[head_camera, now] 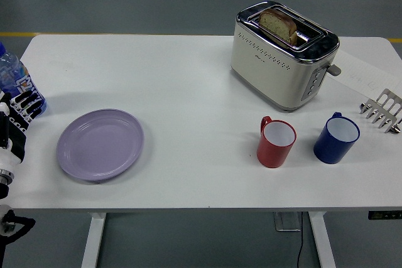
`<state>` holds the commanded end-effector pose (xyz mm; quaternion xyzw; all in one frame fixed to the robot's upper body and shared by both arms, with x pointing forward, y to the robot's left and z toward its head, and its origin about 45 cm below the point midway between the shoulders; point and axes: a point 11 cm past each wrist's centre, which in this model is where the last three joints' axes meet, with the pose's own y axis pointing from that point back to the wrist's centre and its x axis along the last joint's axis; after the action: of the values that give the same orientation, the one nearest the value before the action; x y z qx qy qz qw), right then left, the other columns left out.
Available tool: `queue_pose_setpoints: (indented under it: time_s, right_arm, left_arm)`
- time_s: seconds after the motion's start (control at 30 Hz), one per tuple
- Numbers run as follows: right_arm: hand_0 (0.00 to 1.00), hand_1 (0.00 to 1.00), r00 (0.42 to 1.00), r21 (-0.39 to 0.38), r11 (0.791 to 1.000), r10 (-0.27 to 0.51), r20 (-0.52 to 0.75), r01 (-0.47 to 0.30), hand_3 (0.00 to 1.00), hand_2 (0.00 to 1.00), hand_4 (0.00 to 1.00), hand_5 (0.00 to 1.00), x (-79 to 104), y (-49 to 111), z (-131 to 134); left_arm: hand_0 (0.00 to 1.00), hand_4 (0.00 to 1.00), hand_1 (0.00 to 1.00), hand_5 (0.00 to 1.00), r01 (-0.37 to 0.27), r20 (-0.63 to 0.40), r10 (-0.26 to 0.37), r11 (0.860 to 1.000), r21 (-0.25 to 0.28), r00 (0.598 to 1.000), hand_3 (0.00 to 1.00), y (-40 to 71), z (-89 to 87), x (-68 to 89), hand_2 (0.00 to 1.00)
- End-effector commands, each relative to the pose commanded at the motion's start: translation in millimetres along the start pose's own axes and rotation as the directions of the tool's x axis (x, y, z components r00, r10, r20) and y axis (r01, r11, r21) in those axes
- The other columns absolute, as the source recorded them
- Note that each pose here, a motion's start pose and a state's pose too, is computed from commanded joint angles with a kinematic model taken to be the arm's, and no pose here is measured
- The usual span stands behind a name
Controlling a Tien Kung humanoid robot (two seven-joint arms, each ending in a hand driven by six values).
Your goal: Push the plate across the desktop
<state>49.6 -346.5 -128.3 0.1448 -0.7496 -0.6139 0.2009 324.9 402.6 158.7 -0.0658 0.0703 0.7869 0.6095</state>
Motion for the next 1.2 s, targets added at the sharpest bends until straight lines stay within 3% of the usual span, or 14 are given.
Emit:
queue_pose_setpoints:
  time_s: [0.67, 1.2]
  right_arm:
    - [0.569, 0.477, 1.000, 0.003, 1.000, -0.004, 0.001, 0.004, 0.635, 0.626, 0.408, 0.598, 0.3, -0.2, 0]
    - [0.569, 0.477, 1.000, 0.001, 1.000, 0.000, 0.001, 0.000, 0.634, 0.626, 0.408, 0.594, 1.7, -0.4, 1]
  left_arm:
    - [0.798, 0.573, 0.768, 0.998, -0.004, -0.063, 0.006, 1.000, 0.025, 0.998, 0.677, 5.1, -28.0, -10.7, 0.740]
    - [0.794, 0.572, 0.768, 0.998, -0.025, -0.084, 0.027, 0.999, 0.026, 0.996, 0.671, 6.4, -37.7, -13.1, 0.737]
